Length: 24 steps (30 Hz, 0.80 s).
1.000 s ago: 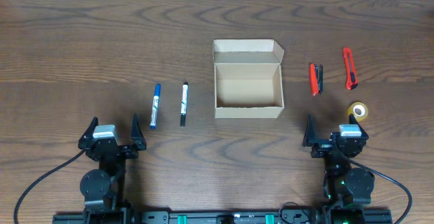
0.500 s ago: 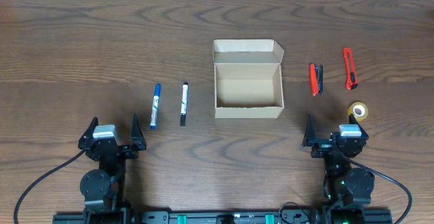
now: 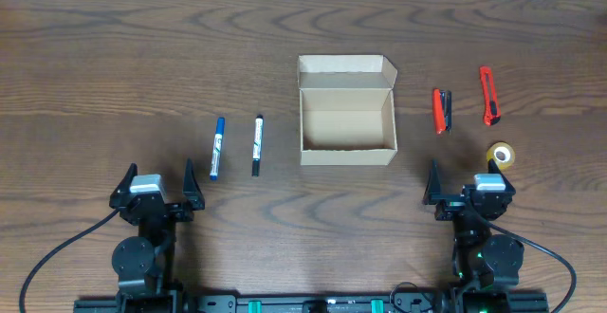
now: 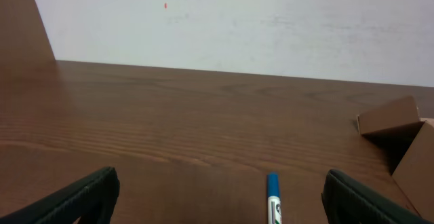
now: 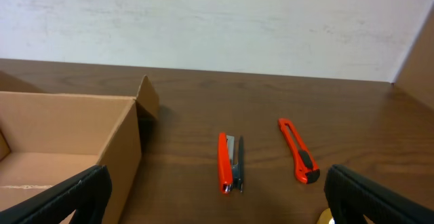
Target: Pack container
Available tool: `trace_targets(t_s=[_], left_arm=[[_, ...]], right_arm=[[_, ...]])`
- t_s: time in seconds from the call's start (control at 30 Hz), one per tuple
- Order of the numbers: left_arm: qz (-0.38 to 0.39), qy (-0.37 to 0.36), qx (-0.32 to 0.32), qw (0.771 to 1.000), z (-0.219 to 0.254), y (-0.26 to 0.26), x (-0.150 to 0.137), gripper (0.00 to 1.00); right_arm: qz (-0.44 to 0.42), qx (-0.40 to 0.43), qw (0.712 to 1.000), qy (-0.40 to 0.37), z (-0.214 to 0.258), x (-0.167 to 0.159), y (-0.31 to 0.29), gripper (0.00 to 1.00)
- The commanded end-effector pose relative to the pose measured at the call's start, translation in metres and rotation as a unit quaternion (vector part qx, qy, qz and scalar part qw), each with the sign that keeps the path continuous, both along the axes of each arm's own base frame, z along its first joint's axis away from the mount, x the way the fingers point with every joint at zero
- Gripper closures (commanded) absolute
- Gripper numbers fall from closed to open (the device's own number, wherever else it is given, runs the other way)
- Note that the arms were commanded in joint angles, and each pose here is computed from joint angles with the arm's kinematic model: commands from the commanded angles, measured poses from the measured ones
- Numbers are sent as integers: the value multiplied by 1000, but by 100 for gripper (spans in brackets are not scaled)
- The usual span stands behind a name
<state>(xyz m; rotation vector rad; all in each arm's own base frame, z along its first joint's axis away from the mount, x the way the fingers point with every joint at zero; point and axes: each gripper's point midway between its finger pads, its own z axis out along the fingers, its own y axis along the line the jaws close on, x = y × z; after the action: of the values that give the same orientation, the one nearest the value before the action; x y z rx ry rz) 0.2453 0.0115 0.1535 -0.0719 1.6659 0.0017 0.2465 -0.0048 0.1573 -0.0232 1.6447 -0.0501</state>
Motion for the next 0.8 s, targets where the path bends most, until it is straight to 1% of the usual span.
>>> trace_targets(t_s=[0.0,0.53,0.67,0.77], left_arm=[[-2,29,-4,1000,-17,-1,-2,5],[-2,29,-4,1000,-17,-1,-2,5],[-2,29,-4,1000,-17,-1,-2,5],[-2,29,-4,1000,-17,-1,-2,5]], right_arm=[[-3,2,1000,1,-1,0,-1,1],[8,16,1000,-1,0,0,3,1],[38,19,999,-6,14,-3,14,1],[15,17,1000,-4,31,-8,6,1]])
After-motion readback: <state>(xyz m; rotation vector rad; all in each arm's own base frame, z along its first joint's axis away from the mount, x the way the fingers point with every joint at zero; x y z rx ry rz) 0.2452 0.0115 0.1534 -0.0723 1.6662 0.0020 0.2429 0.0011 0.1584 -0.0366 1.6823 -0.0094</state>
